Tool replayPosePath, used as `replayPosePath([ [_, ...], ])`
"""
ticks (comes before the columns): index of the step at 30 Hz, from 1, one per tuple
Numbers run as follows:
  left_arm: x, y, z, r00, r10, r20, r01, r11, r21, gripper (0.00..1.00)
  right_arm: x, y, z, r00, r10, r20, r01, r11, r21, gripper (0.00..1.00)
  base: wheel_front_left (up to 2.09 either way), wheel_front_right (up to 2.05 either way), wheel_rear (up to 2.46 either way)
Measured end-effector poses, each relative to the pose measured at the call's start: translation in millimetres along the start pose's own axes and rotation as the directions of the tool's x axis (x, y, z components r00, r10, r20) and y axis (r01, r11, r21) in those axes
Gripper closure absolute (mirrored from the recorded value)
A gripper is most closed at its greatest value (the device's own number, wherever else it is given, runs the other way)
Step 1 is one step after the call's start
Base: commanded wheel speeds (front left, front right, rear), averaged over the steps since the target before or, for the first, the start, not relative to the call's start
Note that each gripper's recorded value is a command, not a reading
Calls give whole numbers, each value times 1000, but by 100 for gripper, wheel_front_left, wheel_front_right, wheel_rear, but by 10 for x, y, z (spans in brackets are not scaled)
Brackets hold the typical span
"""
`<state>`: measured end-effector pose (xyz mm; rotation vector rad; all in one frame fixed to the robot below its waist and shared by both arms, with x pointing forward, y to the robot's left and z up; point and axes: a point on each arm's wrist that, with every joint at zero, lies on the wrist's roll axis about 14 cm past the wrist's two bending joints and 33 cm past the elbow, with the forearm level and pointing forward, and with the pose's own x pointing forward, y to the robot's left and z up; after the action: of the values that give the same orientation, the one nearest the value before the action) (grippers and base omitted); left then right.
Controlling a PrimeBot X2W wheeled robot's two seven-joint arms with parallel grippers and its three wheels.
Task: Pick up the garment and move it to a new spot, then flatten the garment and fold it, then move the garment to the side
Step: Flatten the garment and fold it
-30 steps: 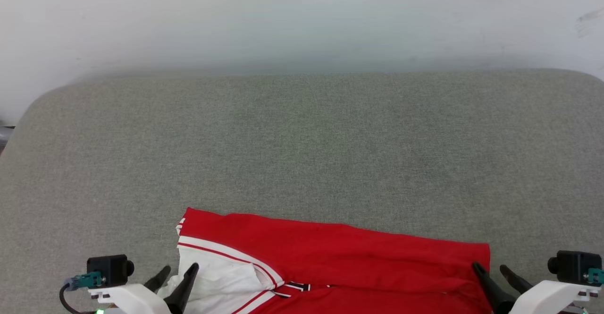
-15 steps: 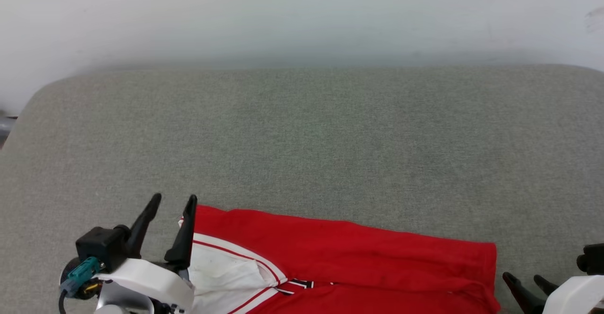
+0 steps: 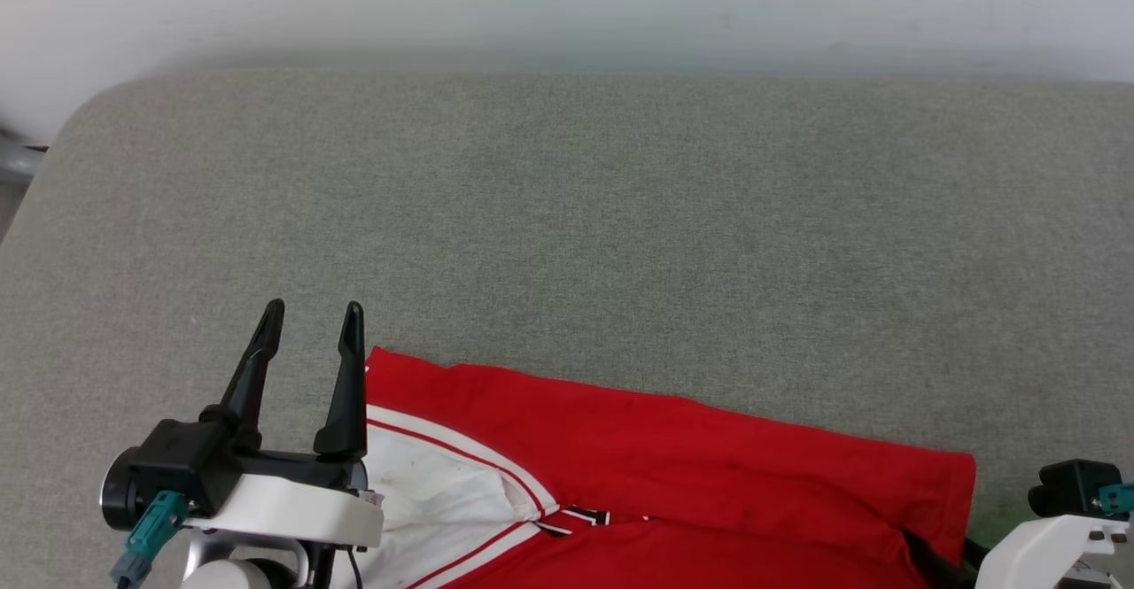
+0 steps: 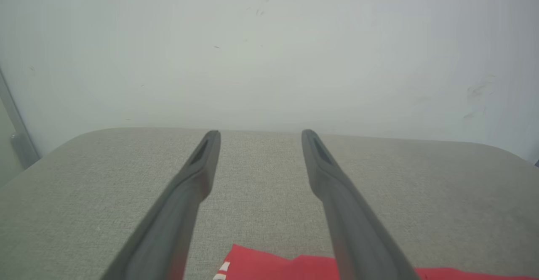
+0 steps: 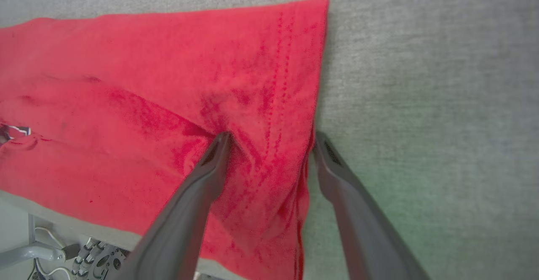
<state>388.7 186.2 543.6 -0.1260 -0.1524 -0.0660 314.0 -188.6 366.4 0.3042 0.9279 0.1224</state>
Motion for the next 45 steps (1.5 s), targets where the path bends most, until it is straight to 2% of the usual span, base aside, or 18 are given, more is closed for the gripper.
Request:
replayPosePath([
  [3,2,29,-31,1000,13,-1,-13,1000,4,0,66,34,-111,999,13,-51,-12,1000,12,0,0,0,0],
  [4,-1,45,-43,1000,19,-3,-19,1000,6,0,80,36,-133,998,15,-61,-14,1000,17,50,0,0,0],
  [5,-8,54,-66,1000,24,-8,-24,1000,8,0,92,42,-150,997,18,-69,-17,1000,22,78,0,0,0],
  [6,-12,58,-77,1000,27,-10,-27,1000,5,0,99,47,-158,997,22,-73,-20,999,29,100,0,0,0],
  [13,-39,49,10,999,25,24,-25,999,20,0,79,152,-145,996,51,-76,-51,999,-3,100,0,0,0],
  [21,-193,53,75,999,23,38,-25,999,48,0,-142,168,161,997,63,38,-61,996,-63,100,0,0,0],
  [27,-282,18,72,999,13,34,-15,998,58,0,-388,-144,320,995,-12,102,19,998,-66,100,0,0,0],
  [33,-309,-39,83,999,-4,37,1,998,61,0,-669,-644,449,979,-136,151,137,991,3,100,0,0,0],
  [37,-304,-41,62,1000,-5,30,4,998,62,0,-729,-744,415,978,-158,134,153,987,43,100,0,0,0],
  [40,-298,-44,55,1000,-9,28,7,998,60,0,-638,-547,328,991,-78,107,65,991,121,100,0,0,0],
  [42,-296,-45,46,1000,-10,26,9,998,58,0,-544,-285,244,997,28,77,-42,980,197,100,0,0,0],
  [45,-284,-48,39,1000,-13,25,12,998,54,0,-464,93,222,985,166,55,-174,957,233,100,0,0,0],
])
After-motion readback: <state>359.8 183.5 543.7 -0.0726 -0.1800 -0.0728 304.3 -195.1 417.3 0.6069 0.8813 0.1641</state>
